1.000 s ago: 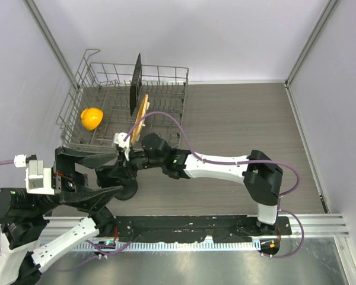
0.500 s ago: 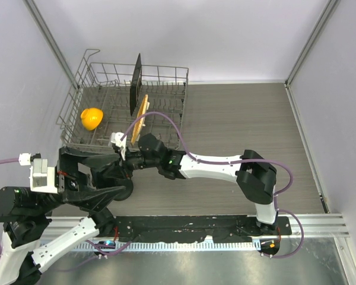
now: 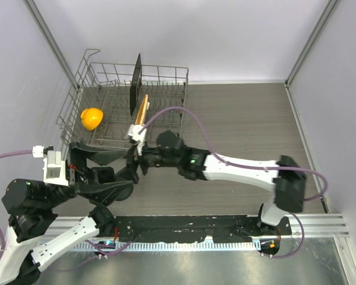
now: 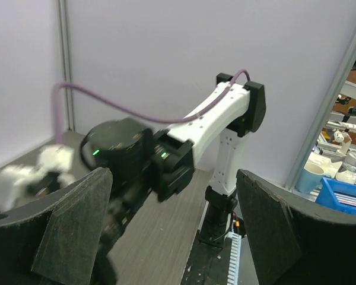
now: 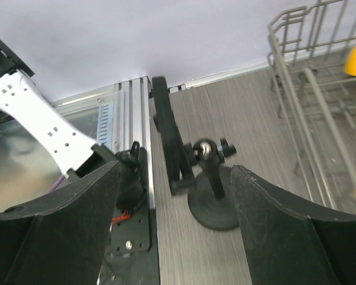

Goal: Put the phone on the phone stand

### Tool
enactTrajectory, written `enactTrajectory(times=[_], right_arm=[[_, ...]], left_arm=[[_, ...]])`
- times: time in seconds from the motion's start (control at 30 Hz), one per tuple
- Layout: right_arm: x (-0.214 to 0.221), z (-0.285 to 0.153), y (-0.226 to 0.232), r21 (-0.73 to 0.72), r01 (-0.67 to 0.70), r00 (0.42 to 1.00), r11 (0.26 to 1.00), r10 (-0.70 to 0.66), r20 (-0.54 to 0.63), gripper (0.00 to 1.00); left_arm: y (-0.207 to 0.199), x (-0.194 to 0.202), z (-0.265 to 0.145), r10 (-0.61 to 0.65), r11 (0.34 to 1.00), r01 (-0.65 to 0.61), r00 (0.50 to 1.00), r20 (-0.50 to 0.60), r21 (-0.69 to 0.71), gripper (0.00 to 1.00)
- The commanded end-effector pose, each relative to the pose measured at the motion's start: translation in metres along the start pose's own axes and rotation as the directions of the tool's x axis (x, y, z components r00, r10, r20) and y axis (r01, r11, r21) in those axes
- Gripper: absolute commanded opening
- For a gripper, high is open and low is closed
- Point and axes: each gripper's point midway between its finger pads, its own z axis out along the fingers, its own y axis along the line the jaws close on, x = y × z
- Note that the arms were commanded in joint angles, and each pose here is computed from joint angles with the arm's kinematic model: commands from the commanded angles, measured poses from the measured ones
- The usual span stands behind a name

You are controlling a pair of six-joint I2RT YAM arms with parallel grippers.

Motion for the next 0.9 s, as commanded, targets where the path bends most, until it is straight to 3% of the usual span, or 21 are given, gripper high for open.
enactTrajectory(times=[0.0, 0.1, 0.17, 0.2, 0.23, 0.3, 0.33, 0.4, 0.57, 0.73, 0.77, 0.83, 0.87], right_arm=[[-0.05, -0.073, 0.001, 0.15, 0.018, 0.992, 0.988, -0.037, 0.121, 0.8], [-0.036, -0.121, -0.012, 0.282, -0.043, 0.993, 0.958, 0.011, 0.115, 0.81], [-0.016, -0.158, -0.055, 0.525, -0.124, 0.989, 0.842, 0.063, 0.133, 0.84], [-0.014, -0.177, -0.065, 0.595, -0.213, 0.974, 0.775, 0.122, 0.19, 0.85], [-0.007, -0.222, -0.086, 0.739, -0.25, 0.967, 0.626, 0.126, 0.22, 0.86], [0.015, -0.274, -0.1, 0.847, -0.286, 0.958, 0.449, 0.155, 0.241, 0.87], [0.001, -0.316, -0.102, 0.876, -0.337, 0.941, 0.346, 0.096, 0.324, 0.87], [0.003, -0.359, -0.1, 0.897, -0.374, 0.927, 0.235, 0.066, 0.369, 0.88], [-0.043, -0.455, -0.079, 0.82, -0.554, 0.816, 0.144, -0.098, 0.569, 0.88], [-0.08, -0.486, -0.066, 0.809, -0.562, 0.79, 0.17, -0.18, 0.587, 0.88], [-0.085, -0.488, -0.065, 0.83, -0.529, 0.808, 0.175, -0.196, 0.556, 0.88], [-0.102, -0.489, -0.061, 0.805, -0.553, 0.774, 0.214, -0.225, 0.592, 0.88], [-0.108, -0.49, -0.059, 0.822, -0.523, 0.787, 0.226, -0.243, 0.567, 0.88]], left_arm=[[0.002, -0.018, 0.006, 0.005, 1.0, -0.004, 0.999, 0.051, -0.016, 0.9], [0.01, -0.015, 0.011, 0.018, 0.999, -0.016, 0.999, 0.049, -0.043, 0.9], [0.019, -0.01, 0.02, 0.014, 0.997, -0.011, 0.999, 0.04, -0.072, 0.92], [0.026, -0.013, 0.024, 0.018, 0.995, -0.012, 0.998, 0.053, -0.103, 0.93], [0.037, -0.006, 0.035, 0.009, 0.991, -0.005, 1.0, 0.03, -0.136, 0.94], [0.055, -0.007, 0.047, 0.006, 0.977, -0.001, 1.0, 0.023, -0.213, 0.94], [0.068, 0.003, 0.06, -0.007, 0.968, 0.003, 1.0, -0.013, -0.251, 0.95], [0.085, 0.006, 0.072, -0.011, 0.95, 0.002, 1.0, -0.025, -0.311, 0.94], [0.12, 0.023, 0.097, -0.011, 0.905, -0.018, 0.998, -0.066, -0.424, 0.94], [0.118, -0.001, 0.103, 0.054, 0.907, -0.07, 0.997, -0.051, -0.415, 0.94], [0.115, -0.011, 0.101, 0.066, 0.908, -0.077, 0.997, -0.04, -0.412, 0.94], [0.111, -0.024, 0.098, 0.096, 0.908, -0.1, 0.995, -0.029, -0.407, 0.94], [0.106, -0.035, 0.096, 0.108, 0.91, -0.106, 0.994, -0.017, -0.4, 0.95]])
